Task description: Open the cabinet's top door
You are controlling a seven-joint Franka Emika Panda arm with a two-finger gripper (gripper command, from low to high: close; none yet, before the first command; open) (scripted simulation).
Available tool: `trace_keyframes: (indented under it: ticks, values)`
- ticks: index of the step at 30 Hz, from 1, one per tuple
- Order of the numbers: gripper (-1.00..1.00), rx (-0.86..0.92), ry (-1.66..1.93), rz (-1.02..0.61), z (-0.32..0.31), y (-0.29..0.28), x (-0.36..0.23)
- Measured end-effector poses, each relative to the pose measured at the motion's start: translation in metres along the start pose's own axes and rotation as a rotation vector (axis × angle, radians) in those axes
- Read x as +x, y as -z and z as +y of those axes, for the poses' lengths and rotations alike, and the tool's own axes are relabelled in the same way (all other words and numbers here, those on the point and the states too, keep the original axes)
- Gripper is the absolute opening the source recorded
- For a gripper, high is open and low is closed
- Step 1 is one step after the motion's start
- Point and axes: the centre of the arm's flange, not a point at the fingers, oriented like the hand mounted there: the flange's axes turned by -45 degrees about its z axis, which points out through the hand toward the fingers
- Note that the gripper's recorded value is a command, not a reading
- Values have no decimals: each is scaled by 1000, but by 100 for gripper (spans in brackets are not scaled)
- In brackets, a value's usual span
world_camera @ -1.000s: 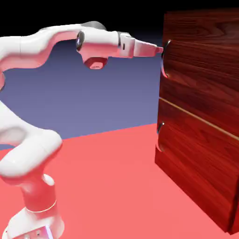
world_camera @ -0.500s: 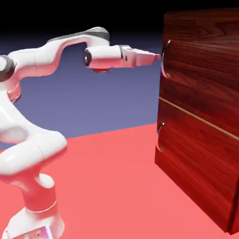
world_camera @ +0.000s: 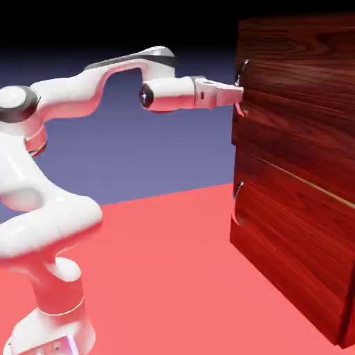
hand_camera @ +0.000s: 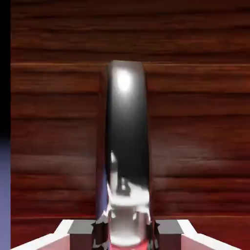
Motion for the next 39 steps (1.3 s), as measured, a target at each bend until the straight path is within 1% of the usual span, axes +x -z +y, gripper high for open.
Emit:
trace_keyframes:
  ticks: [8, 19, 27, 39]
  values:
    - [-100, 167, 0, 0, 31, 75, 0]
    - [-100, 402, 0, 0, 94, 169, 0]
    - [-100, 543, 0, 0, 142, 217, 0]
    - [-100, 734, 0, 0, 217, 271, 0]
